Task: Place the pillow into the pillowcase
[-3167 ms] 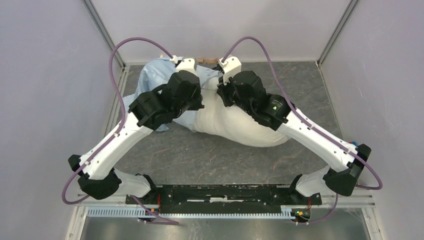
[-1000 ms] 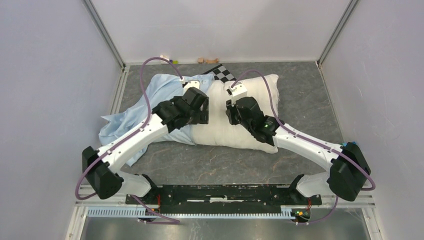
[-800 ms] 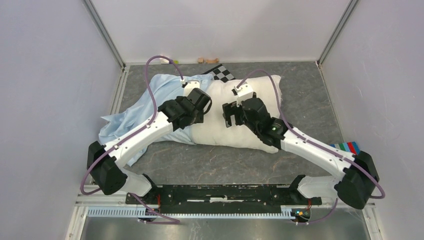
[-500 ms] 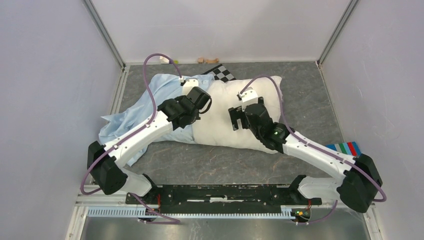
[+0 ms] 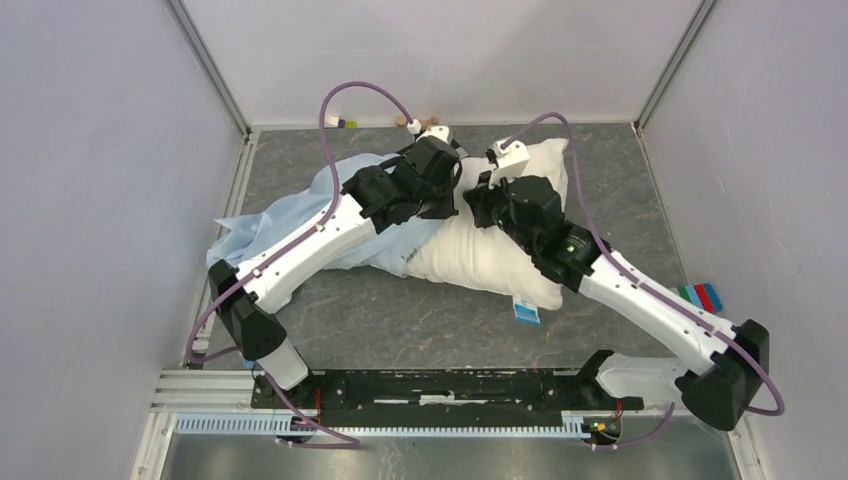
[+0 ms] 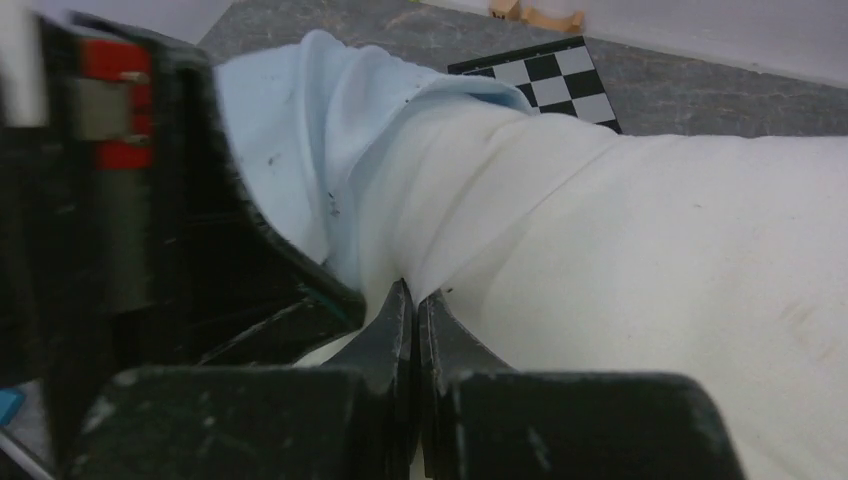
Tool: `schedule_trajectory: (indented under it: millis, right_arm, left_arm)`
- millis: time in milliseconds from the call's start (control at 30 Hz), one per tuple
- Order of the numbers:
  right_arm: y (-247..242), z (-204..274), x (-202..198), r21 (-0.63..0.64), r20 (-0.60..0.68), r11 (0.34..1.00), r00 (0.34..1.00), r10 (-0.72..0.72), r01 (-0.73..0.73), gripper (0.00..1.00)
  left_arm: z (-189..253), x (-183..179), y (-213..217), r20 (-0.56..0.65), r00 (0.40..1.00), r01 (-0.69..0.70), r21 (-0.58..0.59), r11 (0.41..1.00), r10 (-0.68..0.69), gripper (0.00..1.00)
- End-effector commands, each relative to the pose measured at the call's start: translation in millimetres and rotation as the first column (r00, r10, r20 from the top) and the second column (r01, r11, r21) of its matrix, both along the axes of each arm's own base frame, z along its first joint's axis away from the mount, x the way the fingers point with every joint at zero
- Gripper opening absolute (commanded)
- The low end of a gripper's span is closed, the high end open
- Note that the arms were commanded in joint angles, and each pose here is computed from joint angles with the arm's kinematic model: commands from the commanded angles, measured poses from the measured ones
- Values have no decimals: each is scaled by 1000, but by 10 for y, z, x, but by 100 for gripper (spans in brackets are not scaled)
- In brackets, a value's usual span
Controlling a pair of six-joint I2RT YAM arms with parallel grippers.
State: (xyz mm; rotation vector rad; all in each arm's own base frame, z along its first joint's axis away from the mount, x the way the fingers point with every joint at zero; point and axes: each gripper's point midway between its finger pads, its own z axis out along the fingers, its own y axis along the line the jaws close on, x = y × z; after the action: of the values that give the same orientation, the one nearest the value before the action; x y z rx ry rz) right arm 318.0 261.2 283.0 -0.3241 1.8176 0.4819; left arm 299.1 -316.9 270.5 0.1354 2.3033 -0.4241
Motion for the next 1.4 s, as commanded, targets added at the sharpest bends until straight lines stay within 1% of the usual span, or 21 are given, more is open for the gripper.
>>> schedule_trajectory:
  millis: [0,100,200,233,267,400,433,467,500,533,600,633,767,900,967,1033,1133,1267,1300,1333,1367]
  right_arm:
    - [52,364,-172,115,67,993,997,29,-37,0]
    - [94,-33,-228,103,1,994,999,39,-39,0]
    - [296,-333,-432,87,-36,994,997,74,-71,0]
    - [331,-435,-469,59,-45,996,997,64,-61,0]
    - [352,-496,-499,42,-49,998,997,57,-55,0]
    - [186,-630,-473,-23,-43,1000,999,-1,0,0]
    - [131,-624,-473,-53,-35,999,999,-9,7,11]
    - [72,-587,-470,-79,-22,997,1000,-17,16,25]
    - [21,-539,-481,-107,-6,994,1000,-19,18,49]
    - [-18,-469,-492,-129,16,991,1000,-21,23,68]
    - [-121,-322,-549,-180,76,982,996,-39,52,92]
    - [-135,-254,-599,-199,102,979,994,-34,54,98]
    - [-86,-297,-902,-349,168,937,984,58,4,98]
    - [-25,-776,-1197,-542,165,839,971,173,-58,98]
    - [-19,-994,-1257,-604,159,795,968,193,-59,98]
    - [-38,-1223,-1235,-637,166,770,969,184,-37,98]
    - [-111,-1538,-1131,-710,171,704,974,149,17,98]
    - [-88,-1554,-883,-703,201,705,977,72,93,98]
    - [-77,-1486,-812,-692,211,713,976,49,114,96]
    - [-63,-1386,-762,-674,224,726,974,30,133,86]
    - [-7,-1245,-733,-648,236,749,972,25,138,70]
  left_arm:
    - [527,-213,-599,-20,988,135,-351,927,-152,2]
    - [1078,-358,-670,53,977,205,-478,854,-205,2]
    - [1343,-378,-812,22,950,257,-622,739,-311,2]
    - [1340,-345,-835,10,946,256,-634,730,-323,2]
    - [1267,-291,-854,-9,946,247,-628,738,-323,2]
    - [701,-46,-694,-135,959,132,-571,810,-251,2]
    - [556,18,-617,-164,960,98,-560,823,-225,2]
    - [387,73,-531,-195,961,59,-547,835,-196,2]
    - [248,117,-457,-219,961,26,-537,843,-170,2]
    - [108,164,-376,-245,958,-3,-531,848,-150,2]
    - [-106,195,-267,-285,949,-34,-517,855,-135,2]
    - [-192,200,-223,-299,946,-42,-505,862,-128,2]
    - [-375,271,-74,-327,938,-67,-492,868,-113,2]
    - [-410,348,17,-328,939,-70,-485,872,-107,2]
    - [-399,362,22,-324,940,-63,-483,873,-111,2]
    - [-388,375,16,-321,940,-57,-485,872,-117,2]
    - [-353,378,8,-313,942,-48,-490,870,-125,2]
    - [-299,362,4,-305,943,-34,-493,869,-136,2]
    - [-274,357,4,-301,943,-30,-496,868,-139,2]
    - [-255,348,2,-298,944,-26,-498,867,-143,2]
    - [-211,342,2,-287,947,-19,-502,865,-146,2]
